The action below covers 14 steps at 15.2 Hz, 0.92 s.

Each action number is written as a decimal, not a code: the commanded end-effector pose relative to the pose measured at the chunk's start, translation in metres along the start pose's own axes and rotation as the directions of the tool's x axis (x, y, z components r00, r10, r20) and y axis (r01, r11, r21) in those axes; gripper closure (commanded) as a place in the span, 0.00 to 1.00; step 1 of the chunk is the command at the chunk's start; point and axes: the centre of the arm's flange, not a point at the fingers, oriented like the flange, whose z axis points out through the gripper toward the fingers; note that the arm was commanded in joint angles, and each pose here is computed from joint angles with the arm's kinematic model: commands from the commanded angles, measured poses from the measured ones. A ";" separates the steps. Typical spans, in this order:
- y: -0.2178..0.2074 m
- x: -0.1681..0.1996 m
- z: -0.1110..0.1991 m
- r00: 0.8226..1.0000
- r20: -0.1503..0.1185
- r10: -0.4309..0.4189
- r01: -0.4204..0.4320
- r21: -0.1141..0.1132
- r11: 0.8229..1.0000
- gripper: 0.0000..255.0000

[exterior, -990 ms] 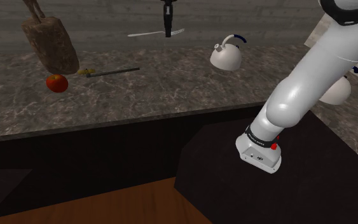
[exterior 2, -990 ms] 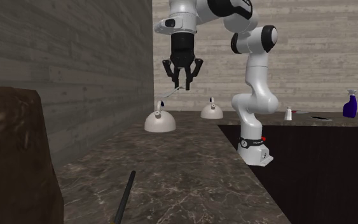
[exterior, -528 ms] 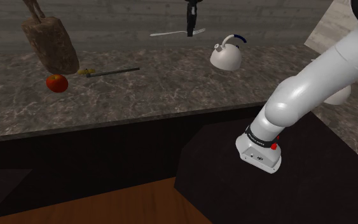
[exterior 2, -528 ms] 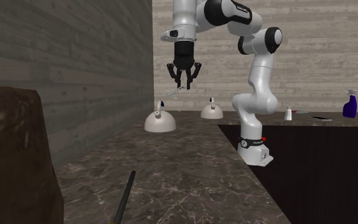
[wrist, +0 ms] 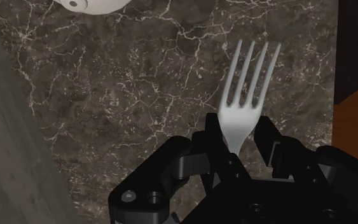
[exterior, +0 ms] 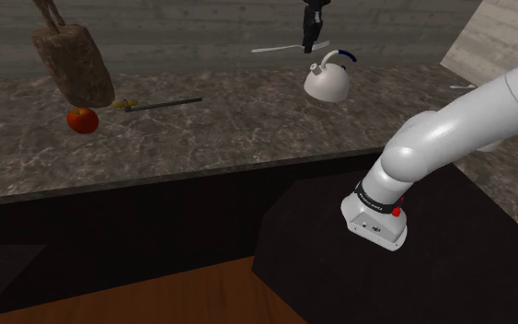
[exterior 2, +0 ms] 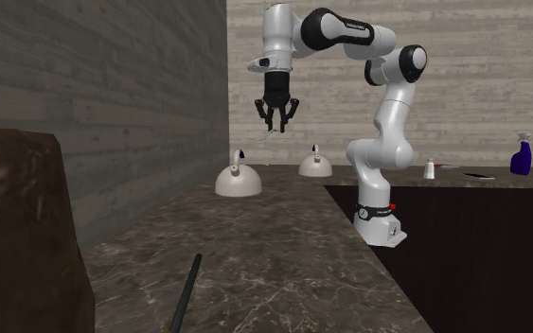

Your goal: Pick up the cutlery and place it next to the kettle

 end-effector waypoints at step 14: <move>0.038 -0.195 0.010 1.000 0.000 -0.001 0.001 0.000 1.000 1.00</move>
